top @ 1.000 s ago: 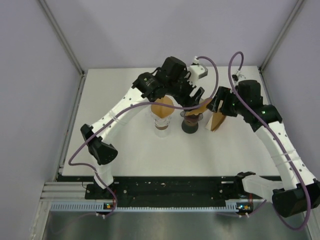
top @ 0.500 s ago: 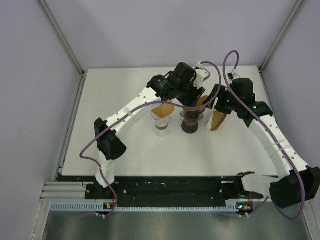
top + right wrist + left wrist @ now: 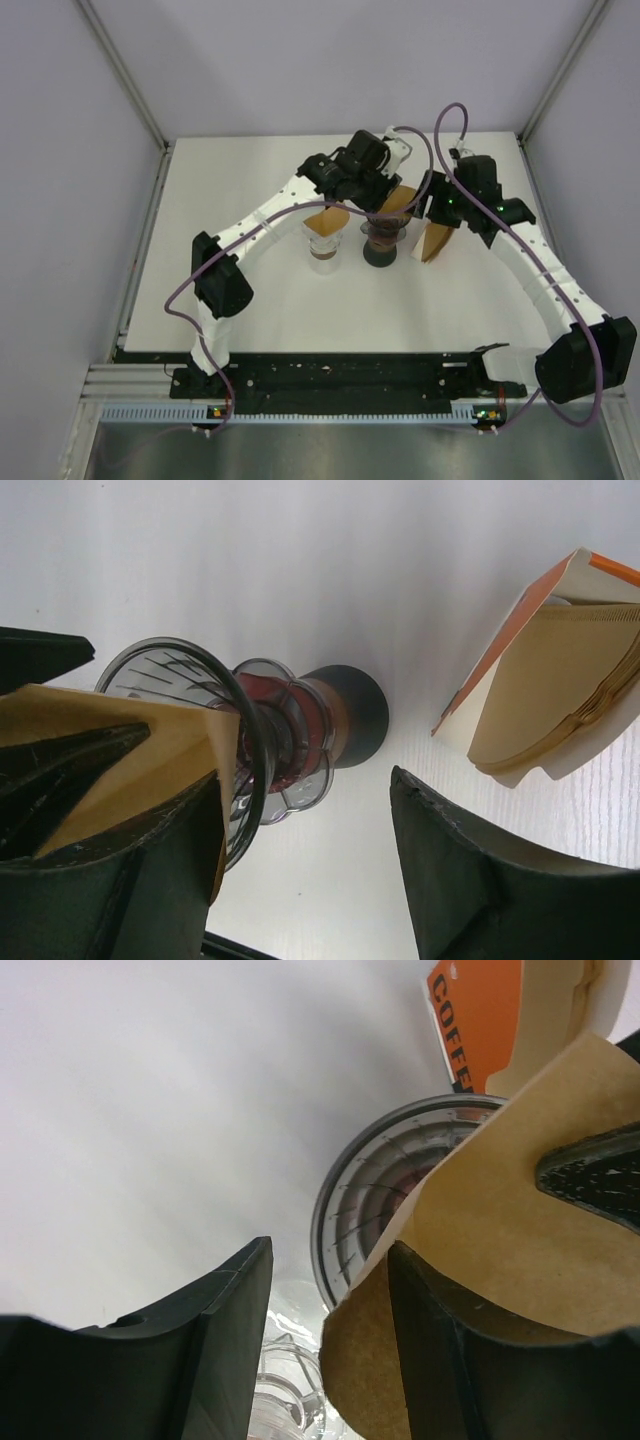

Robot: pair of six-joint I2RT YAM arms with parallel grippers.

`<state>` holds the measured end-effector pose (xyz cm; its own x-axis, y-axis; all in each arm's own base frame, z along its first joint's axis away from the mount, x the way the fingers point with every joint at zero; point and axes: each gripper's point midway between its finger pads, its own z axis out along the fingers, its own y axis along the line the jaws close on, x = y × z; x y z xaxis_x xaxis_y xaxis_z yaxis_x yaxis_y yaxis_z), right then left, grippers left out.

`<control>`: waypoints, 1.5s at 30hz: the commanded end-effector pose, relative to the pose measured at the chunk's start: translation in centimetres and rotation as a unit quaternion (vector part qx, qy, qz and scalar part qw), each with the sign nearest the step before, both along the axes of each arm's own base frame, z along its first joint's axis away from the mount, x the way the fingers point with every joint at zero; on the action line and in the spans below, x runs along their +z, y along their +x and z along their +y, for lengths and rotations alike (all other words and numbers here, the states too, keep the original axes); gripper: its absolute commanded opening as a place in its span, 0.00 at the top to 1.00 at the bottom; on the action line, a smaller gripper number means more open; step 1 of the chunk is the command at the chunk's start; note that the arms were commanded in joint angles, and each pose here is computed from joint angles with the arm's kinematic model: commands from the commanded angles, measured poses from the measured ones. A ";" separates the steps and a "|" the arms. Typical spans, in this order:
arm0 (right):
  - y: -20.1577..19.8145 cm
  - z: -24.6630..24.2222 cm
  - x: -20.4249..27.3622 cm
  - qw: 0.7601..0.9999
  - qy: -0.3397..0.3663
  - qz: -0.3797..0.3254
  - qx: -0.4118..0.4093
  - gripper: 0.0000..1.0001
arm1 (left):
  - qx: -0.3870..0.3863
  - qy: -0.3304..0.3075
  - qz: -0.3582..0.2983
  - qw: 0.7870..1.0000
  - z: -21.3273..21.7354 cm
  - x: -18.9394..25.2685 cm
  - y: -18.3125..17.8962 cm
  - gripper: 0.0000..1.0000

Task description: Place the coffee filter in the dripper

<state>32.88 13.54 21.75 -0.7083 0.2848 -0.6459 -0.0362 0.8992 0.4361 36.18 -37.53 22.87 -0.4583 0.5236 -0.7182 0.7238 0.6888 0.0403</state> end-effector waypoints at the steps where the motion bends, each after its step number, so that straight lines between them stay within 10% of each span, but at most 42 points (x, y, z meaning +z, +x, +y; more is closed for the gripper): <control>1: 0.4 -0.3 0.4 1.000 -0.021 -0.014 0.001 0.35 | 0.025 -0.015 -0.032 0.999 0.2 1.1 2.1 0.44; 16: 0.2 1.2 -1.5 0.998 -0.057 0.002 0.037 0.35 | 0.036 0.035 -0.019 0.999 0.8 -3.2 2.7 0.38; 38: 0.6 1.6 6.4 0.992 -0.058 -0.078 0.077 0.34 | -0.039 -0.062 -0.028 0.997 -0.6 4.6 -0.5 0.14; 45: 0.3 1.2 9.5 0.988 -0.070 -0.117 0.079 0.53 | -0.043 -0.079 -0.047 0.995 -0.2 7.8 -0.7 0.10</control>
